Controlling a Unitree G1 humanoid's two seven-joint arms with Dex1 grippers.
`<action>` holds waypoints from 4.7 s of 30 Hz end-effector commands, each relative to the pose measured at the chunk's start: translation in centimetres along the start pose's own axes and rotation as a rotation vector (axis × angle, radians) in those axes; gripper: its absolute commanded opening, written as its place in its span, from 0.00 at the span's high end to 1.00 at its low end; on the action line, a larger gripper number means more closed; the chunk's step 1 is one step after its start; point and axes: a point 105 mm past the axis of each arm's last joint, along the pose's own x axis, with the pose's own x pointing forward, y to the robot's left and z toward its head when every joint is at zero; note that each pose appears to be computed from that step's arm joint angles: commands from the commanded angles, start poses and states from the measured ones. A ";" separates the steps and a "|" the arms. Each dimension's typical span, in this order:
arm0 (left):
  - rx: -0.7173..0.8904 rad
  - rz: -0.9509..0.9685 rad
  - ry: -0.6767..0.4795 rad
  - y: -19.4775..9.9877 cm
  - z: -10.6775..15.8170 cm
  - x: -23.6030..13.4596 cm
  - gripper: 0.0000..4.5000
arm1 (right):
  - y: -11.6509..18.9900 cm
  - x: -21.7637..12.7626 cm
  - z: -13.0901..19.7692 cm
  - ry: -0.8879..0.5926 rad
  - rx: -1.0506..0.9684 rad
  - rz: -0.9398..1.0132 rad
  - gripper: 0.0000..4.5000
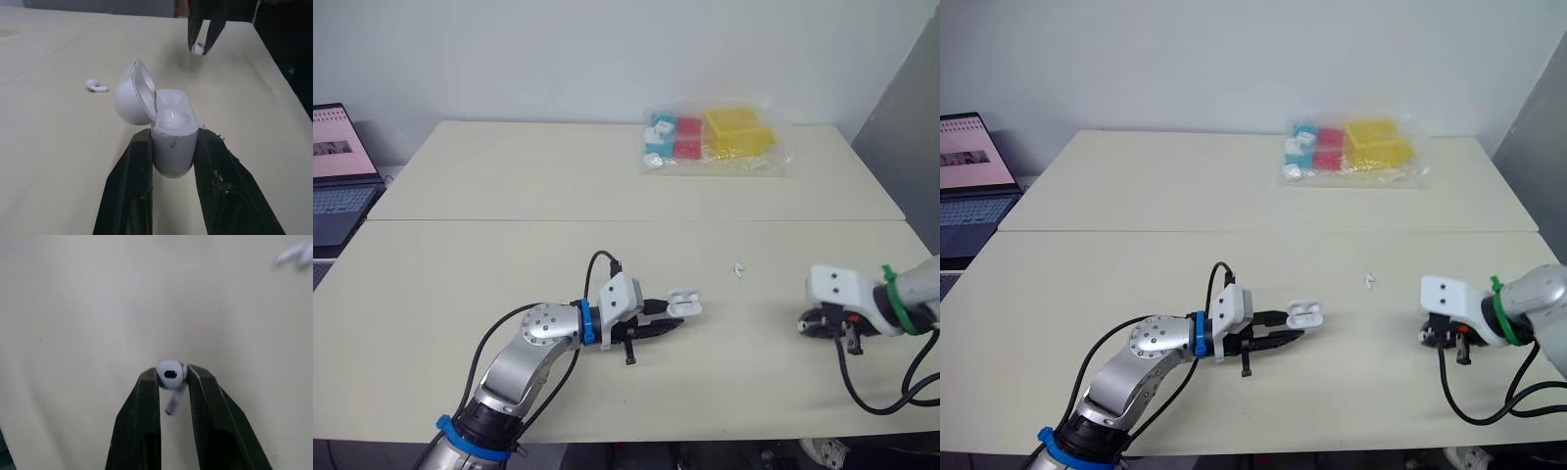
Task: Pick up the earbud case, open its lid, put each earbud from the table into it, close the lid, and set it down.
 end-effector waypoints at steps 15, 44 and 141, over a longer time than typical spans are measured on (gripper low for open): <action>-0.011 0.080 -0.211 3.2 5.3 1.1 0.82 | 0.9 0.3 13.9 -0.984 0.152 -0.378 0.91; -0.030 0.051 -0.207 3.2 5.1 0.7 0.82 | 0.8 4.0 10.8 -0.906 0.122 -0.424 0.91; -0.006 0.110 -0.062 0.6 1.7 -1.8 0.82 | 1.5 3.2 -5.8 0.202 -0.195 0.273 0.89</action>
